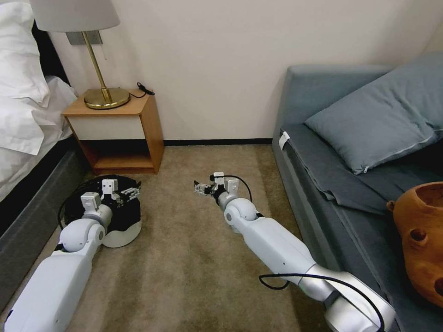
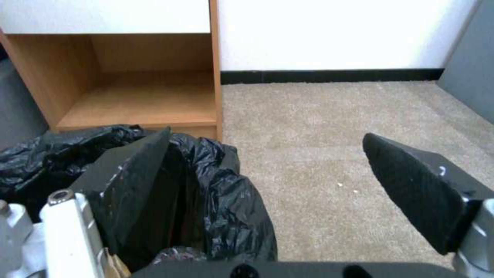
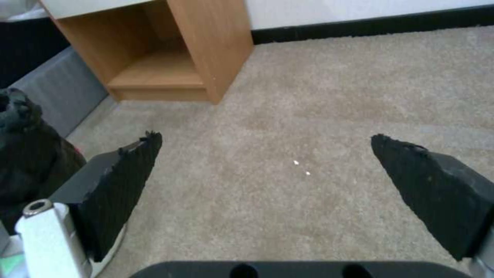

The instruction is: Pick up the trash bin, then pick up the garbage on the floor and place it into the trash bin.

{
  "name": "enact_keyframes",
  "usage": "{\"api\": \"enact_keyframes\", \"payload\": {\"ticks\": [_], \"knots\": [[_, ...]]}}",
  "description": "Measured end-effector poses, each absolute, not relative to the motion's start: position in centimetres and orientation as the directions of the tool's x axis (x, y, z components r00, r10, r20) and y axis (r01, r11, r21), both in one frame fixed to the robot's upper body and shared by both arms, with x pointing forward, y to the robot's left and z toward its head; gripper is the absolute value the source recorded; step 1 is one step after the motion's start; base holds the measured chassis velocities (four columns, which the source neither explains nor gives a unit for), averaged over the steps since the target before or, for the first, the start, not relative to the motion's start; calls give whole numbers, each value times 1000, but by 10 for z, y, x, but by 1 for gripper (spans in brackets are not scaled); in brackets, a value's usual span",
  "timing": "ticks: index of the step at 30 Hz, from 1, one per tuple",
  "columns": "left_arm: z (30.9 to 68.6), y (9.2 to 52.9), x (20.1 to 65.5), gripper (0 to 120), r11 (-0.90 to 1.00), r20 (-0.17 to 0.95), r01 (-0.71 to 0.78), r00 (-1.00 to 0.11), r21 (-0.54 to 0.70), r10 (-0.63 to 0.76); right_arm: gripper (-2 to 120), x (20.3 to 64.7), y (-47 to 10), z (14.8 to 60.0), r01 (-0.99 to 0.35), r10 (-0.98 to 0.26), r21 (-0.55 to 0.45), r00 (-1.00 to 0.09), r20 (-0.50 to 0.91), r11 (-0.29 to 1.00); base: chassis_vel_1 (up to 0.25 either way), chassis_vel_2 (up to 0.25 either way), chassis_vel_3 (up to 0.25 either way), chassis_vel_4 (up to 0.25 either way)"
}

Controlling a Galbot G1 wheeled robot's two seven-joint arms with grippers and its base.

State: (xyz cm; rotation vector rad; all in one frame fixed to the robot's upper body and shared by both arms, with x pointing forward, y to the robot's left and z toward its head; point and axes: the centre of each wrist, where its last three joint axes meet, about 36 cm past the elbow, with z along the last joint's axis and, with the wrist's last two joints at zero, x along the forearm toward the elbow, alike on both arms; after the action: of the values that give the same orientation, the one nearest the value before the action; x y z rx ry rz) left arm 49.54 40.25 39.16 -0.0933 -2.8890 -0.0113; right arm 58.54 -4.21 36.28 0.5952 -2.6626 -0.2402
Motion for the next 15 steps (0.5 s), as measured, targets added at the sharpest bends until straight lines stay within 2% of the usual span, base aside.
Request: {"api": "enact_keyframes", "payload": {"ticks": [15], "knots": [[395, 408, 490, 100, 998, 248, 61, -967, 13, 56, 100, 586, -34, 373, -372, -439, 247, -835, 333, 895, 0, 0, 0, 0]]}}
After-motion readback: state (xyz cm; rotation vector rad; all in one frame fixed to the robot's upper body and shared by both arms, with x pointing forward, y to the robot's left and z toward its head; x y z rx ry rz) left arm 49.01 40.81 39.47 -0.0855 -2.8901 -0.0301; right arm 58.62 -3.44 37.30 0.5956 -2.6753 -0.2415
